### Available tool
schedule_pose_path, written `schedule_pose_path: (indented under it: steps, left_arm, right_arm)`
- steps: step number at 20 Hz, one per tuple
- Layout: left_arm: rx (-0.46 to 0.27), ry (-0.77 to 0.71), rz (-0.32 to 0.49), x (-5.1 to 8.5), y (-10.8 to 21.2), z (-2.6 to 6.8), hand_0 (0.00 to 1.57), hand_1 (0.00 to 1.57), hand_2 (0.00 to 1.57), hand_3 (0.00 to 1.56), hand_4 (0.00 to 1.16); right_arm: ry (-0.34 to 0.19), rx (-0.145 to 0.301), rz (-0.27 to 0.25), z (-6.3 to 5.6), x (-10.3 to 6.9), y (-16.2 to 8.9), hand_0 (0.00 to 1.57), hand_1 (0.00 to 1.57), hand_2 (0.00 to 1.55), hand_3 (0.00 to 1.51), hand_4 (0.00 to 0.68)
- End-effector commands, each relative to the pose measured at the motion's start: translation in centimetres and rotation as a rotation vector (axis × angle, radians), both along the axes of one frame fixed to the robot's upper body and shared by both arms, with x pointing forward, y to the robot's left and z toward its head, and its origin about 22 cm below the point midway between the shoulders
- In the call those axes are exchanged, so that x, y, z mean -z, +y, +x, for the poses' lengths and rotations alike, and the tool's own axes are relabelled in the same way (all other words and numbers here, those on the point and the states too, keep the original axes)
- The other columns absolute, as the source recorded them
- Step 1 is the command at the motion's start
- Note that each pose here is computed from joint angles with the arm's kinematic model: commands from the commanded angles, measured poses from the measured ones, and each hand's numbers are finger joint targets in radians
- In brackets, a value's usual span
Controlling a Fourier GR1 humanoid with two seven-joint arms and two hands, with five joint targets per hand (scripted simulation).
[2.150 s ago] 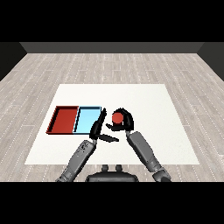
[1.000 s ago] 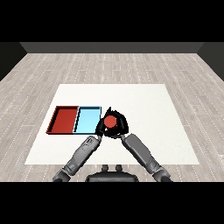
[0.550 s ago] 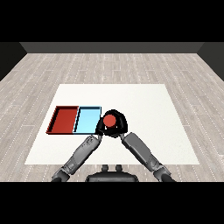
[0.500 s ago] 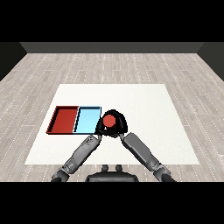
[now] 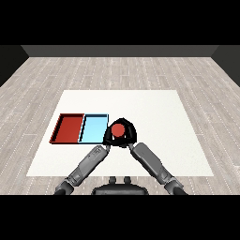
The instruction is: Pick the red can and put it in the red box
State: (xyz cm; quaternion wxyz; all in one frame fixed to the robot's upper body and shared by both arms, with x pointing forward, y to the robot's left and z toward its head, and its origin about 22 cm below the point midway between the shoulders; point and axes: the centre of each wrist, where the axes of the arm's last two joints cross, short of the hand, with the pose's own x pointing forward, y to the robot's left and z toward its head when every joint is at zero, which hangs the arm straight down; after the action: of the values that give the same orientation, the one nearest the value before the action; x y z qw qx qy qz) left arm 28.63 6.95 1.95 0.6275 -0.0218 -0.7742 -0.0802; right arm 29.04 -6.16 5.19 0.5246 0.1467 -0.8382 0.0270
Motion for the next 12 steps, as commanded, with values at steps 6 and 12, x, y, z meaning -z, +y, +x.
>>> schedule_pose_path:
  steps: [6, 12]
  left_arm:
    - [0.011, -0.051, -0.050, -1.3, -0.9, -0.22, 1.57, 1.57, 1.53, 1.43, 0.93]
    - [0.009, -0.041, -0.071, -1.2, -1.2, -0.02, 1.57, 1.57, 1.57, 1.49, 1.14]
  right_arm:
    - [-0.014, -0.015, 0.022, 0.3, 0.8, 0.7, 1.49, 1.49, 1.45, 1.40, 0.545]
    - [-0.014, -0.084, 0.041, -0.4, -1.2, 0.5, 0.00, 0.00, 0.00, 0.00, 0.000]
